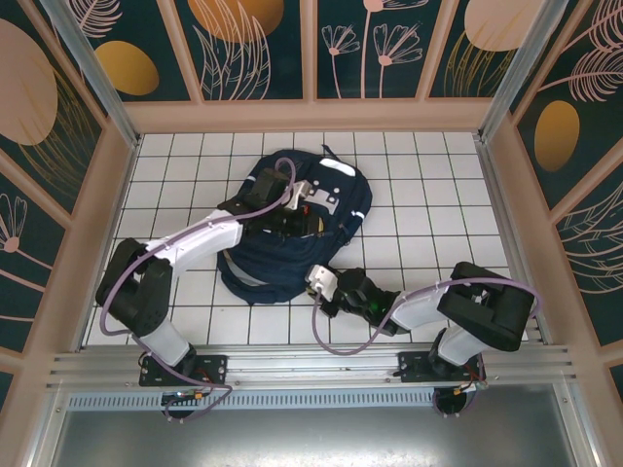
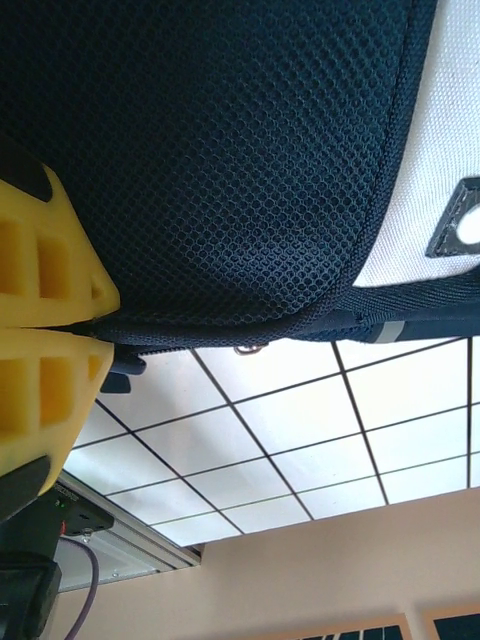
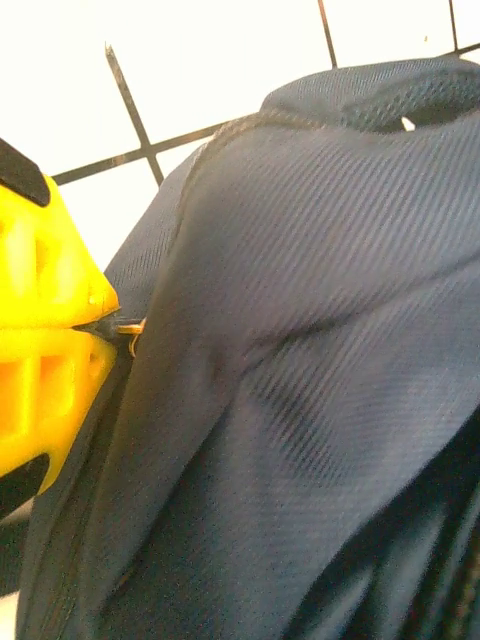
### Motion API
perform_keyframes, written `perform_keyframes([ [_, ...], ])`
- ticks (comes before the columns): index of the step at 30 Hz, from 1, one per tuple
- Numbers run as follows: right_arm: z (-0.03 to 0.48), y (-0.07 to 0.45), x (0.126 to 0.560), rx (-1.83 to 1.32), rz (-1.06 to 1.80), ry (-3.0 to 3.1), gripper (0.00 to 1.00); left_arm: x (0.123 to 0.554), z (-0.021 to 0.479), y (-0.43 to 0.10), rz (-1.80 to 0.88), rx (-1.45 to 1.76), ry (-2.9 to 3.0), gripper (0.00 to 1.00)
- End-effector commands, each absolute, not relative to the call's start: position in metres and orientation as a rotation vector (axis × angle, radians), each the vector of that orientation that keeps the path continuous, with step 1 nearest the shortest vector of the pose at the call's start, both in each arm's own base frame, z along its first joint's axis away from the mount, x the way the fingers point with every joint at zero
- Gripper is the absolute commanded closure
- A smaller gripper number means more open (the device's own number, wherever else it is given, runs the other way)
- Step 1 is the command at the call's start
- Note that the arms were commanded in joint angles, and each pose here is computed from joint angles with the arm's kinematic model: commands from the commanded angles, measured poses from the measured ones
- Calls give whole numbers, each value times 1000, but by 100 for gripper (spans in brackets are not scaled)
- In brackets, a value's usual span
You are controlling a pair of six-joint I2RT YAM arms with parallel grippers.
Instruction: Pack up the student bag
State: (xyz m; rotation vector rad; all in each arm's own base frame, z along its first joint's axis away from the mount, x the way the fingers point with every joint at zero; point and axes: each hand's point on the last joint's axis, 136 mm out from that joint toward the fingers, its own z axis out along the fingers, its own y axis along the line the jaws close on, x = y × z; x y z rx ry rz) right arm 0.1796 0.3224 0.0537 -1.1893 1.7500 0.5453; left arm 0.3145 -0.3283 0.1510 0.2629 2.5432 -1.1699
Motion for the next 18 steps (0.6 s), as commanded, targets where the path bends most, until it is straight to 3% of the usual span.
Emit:
perform_keyframes([
  [1, 69, 340, 158, -1233, 678, 1710, 100, 344, 187, -354, -1220, 298, 2360, 100],
  [14, 92, 353, 139, -1269, 839, 1657, 100, 369, 160, -379, -1107, 316, 2420, 100],
  [18, 100, 354, 140, -1237, 914, 1666, 100, 366, 177, -360, -1001, 320, 2393, 61],
])
